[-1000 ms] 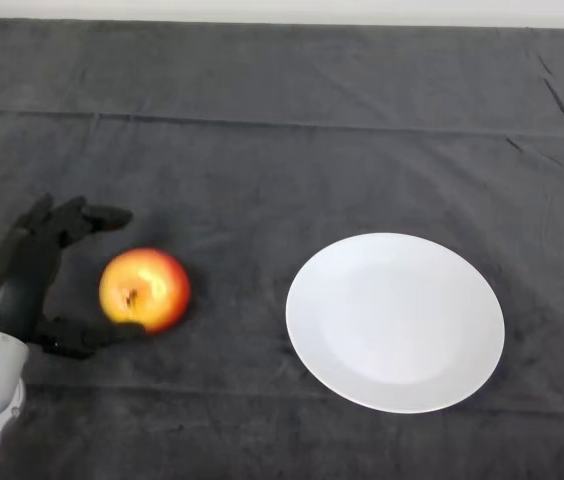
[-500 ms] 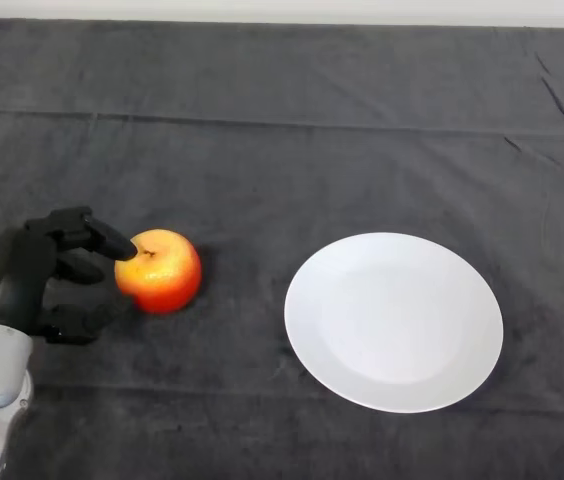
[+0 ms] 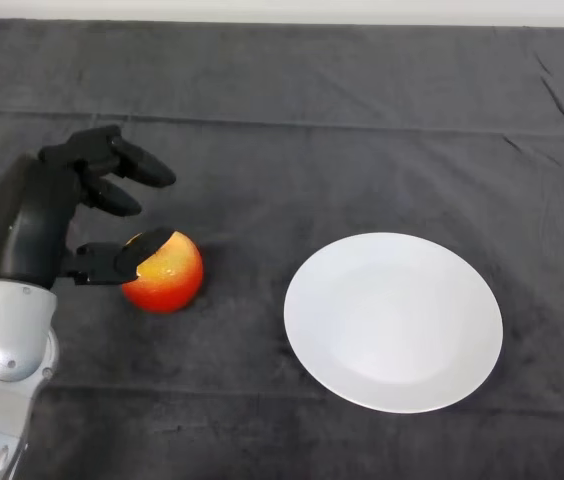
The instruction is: Move the apple to the plate
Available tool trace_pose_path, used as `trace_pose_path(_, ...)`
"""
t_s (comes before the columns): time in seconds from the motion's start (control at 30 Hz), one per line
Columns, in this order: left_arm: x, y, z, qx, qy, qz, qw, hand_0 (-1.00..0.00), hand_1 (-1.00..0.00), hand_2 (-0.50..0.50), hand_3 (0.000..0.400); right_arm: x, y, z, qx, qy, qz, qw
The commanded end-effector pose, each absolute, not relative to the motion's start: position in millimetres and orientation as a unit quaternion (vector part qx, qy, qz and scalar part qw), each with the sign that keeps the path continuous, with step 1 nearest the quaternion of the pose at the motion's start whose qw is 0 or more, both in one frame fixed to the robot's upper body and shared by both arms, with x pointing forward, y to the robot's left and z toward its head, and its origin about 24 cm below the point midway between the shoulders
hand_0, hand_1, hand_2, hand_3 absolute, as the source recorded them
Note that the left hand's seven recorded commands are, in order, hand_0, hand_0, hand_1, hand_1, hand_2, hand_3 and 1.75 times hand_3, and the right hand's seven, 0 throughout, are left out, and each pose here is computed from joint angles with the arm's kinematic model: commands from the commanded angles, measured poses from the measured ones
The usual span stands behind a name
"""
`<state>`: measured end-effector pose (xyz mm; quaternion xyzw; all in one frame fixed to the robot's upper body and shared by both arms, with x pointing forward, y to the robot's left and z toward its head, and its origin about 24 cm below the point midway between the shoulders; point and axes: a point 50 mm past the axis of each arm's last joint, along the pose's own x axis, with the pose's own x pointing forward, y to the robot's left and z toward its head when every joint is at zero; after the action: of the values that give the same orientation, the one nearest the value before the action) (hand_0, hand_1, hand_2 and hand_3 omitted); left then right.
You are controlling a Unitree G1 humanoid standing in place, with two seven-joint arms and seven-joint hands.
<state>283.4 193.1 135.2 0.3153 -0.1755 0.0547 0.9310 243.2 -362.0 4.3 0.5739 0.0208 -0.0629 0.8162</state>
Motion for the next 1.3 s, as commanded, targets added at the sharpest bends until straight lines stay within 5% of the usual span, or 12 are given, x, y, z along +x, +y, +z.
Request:
trace_pose_path(0.03,277,196,133,0.316,-0.174,0.069,0.93,-1.0,-1.0,0.0,0.4,239,-369.7,8,0.569,0.01,-0.072,0.819)
trace_pose_path(0.07,276,196,134,0.315,-0.179,0.069,0.93,-1.0,-1.0,0.0,0.4,239,-369.7,8,0.569,0.01,-0.072,0.819)
trace_pose_path(0.1,275,196,134,0.314,-0.183,0.068,0.929,-0.68,-0.4,-0.14,0.273,239,-369.7,8,0.569,0.01,-0.072,0.819)
trace_pose_path(0.13,275,196,134,0.313,-0.186,0.067,0.929,0.0,0.0,0.0,0.0,239,-369.7,8,0.569,0.01,-0.072,0.819)
trace_pose_path(1.3,321,191,46,0.316,-0.083,0.071,0.942,0.0,0.0,0.0,0.0,239,-369.9,8,0.57,0.009,-0.072,0.818)
